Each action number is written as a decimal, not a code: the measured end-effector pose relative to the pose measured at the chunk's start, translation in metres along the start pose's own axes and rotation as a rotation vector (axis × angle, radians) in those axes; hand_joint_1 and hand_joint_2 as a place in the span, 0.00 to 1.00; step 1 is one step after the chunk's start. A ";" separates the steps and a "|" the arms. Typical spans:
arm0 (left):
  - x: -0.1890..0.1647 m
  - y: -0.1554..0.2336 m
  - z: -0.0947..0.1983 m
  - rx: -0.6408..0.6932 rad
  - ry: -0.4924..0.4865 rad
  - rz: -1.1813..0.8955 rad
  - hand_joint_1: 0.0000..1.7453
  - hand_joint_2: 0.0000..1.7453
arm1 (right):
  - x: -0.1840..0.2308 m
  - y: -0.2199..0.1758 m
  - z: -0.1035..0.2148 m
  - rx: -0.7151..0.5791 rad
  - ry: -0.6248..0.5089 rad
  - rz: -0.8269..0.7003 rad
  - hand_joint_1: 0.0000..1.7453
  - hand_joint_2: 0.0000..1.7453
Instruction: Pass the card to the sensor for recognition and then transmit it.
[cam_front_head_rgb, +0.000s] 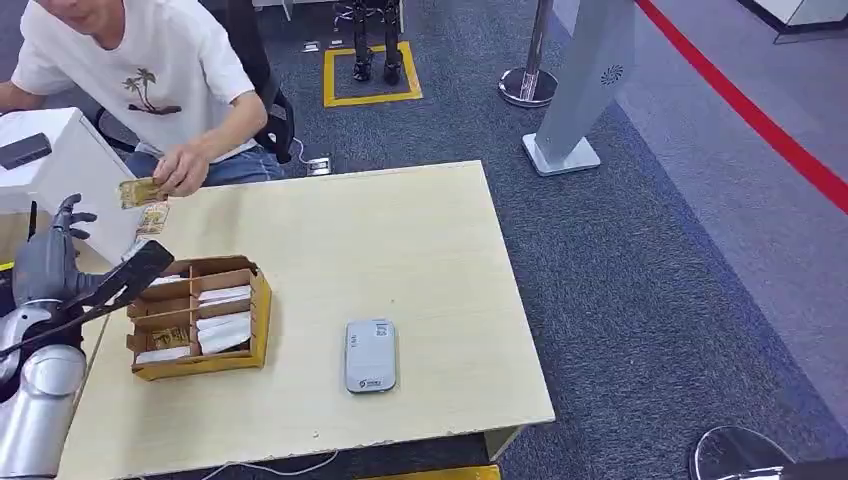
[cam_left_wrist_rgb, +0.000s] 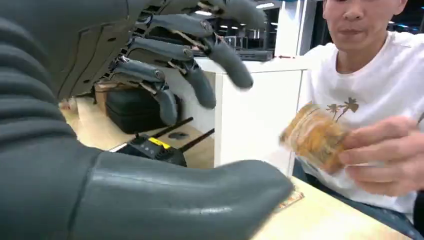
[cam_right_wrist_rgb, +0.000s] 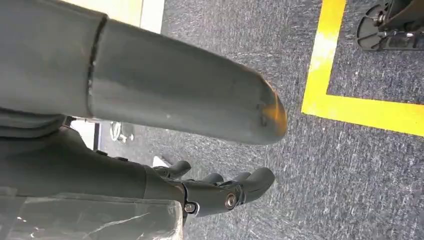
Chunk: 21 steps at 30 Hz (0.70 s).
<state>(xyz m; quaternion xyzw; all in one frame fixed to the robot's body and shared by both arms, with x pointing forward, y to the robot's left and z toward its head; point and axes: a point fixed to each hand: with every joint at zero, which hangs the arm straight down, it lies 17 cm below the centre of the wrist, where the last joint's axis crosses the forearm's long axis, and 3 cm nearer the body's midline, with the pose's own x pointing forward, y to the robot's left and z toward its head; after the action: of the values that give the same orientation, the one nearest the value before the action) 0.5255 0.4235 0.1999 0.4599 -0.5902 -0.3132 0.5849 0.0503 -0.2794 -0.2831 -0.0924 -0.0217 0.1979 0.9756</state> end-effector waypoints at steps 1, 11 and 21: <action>0.002 -0.001 0.001 0.000 -0.002 0.005 0.00 0.00 | 0.000 0.000 0.000 0.000 0.000 -0.001 0.00 1.00; 0.023 -0.007 0.019 0.011 -0.063 0.051 0.00 1.00 | 0.000 0.001 0.000 0.003 0.001 -0.021 0.00 1.00; 0.103 0.012 0.082 0.226 -0.302 0.356 0.00 1.00 | -0.001 -0.001 0.000 -0.008 0.004 -0.063 0.00 1.00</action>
<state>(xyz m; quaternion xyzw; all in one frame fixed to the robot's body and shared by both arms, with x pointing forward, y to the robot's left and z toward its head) 0.4540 0.3209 0.2427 0.3592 -0.7738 -0.2024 0.4808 0.0498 -0.2805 -0.2833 -0.0960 -0.0233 0.1668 0.9810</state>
